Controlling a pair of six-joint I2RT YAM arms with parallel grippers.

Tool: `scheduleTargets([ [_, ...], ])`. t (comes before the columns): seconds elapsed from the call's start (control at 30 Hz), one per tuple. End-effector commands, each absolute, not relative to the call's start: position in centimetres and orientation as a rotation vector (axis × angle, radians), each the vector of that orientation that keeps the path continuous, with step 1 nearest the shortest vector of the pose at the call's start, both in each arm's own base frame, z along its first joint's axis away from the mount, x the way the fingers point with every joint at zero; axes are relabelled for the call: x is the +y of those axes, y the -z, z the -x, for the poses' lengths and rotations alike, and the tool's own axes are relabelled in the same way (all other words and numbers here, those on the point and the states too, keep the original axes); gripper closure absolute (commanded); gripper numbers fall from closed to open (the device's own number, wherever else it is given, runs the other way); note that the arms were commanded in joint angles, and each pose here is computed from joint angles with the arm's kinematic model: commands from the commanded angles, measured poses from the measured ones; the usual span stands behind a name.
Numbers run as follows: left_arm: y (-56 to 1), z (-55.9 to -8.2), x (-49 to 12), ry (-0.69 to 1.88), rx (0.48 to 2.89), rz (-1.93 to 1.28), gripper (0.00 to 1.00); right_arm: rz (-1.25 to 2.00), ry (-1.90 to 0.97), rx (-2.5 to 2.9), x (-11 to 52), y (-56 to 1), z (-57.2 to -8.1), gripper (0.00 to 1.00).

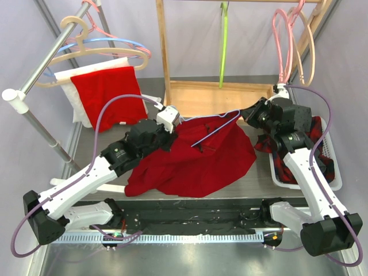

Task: Place the skirt on the hanger
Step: Hang the skirt on the hanger.

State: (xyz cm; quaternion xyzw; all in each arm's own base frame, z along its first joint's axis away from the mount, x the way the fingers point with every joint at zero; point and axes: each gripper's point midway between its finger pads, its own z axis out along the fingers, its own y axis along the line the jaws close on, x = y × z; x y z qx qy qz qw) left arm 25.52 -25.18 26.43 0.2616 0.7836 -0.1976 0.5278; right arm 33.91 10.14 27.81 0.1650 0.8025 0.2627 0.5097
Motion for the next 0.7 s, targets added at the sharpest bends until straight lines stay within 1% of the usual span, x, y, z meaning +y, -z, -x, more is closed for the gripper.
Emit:
scheduleTargets([
  [0.0, -26.3, -26.0, -23.5, 0.357, 1.885, -0.625, 1.00, -0.409, -0.431, 1.807, 6.5, -31.2, -34.8, 0.99],
  [0.13, -25.0, -25.9, -23.1, 0.319, 1.918, -0.645, 1.00, -0.421, -0.378, 1.809, 5.5, -31.0, -34.4, 0.99],
  [0.27, -24.0, -26.2, -22.5, 0.272, 1.946, -0.632, 1.00, -0.396, -0.412, 1.794, 5.9, -31.8, -34.3, 0.99],
  [0.5, -23.4, -26.9, -22.5, 0.195, 1.965, -0.640, 1.00, -0.216, -0.617, 1.689, 9.3, -36.2, -32.9, 0.99],
  [0.67, -24.0, -27.0, -24.2, 0.220, 1.941, -0.671, 1.00, -0.057, -0.819, 1.674, 12.8, -36.6, -31.4, 0.99],
])
